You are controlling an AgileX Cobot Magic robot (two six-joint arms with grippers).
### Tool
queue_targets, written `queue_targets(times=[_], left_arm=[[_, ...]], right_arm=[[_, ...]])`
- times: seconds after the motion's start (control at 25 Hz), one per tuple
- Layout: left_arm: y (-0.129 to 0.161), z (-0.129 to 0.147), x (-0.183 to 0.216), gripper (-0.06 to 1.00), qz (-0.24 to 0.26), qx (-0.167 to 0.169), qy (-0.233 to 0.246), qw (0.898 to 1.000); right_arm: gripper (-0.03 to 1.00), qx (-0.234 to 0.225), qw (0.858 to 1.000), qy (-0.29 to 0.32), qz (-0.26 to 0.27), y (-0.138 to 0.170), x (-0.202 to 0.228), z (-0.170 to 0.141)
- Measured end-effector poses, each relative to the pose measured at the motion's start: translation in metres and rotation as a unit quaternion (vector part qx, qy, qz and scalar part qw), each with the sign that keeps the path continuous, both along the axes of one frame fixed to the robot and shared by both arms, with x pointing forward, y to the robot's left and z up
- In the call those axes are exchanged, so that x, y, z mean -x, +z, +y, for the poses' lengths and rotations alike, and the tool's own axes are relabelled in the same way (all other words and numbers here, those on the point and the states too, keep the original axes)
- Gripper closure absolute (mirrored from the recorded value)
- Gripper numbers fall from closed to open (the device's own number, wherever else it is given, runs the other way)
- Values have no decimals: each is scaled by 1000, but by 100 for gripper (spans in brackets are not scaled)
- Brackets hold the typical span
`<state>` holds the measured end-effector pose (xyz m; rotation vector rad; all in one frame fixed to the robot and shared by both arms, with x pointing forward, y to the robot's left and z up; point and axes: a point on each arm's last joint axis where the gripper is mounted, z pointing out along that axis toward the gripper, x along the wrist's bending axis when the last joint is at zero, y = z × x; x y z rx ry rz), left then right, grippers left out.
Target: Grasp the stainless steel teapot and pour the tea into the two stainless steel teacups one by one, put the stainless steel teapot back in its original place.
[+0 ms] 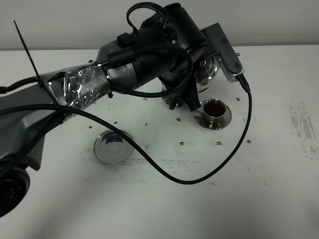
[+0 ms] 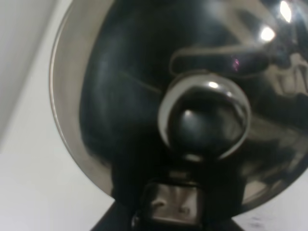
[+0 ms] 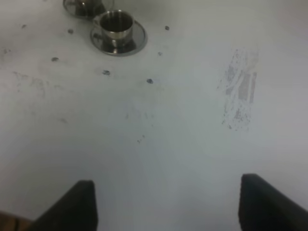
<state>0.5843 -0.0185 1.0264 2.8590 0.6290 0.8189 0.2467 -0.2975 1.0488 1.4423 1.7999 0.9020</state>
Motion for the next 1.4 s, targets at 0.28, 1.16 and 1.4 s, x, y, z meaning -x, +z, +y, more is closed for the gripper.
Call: queue_targets(times=[0.28,1.16,1.4], left_arm=[[-18,3,13,77,77,9,30,996],[-90,14,38,77,163,14,30,986],[-71,18,40,77,151,23,30,988]], right_arm=[[38,0,1000,0,0,0,0,0],[38,0,1000,0,0,0,0,0],[38,0,1000,0,0,0,0,0]])
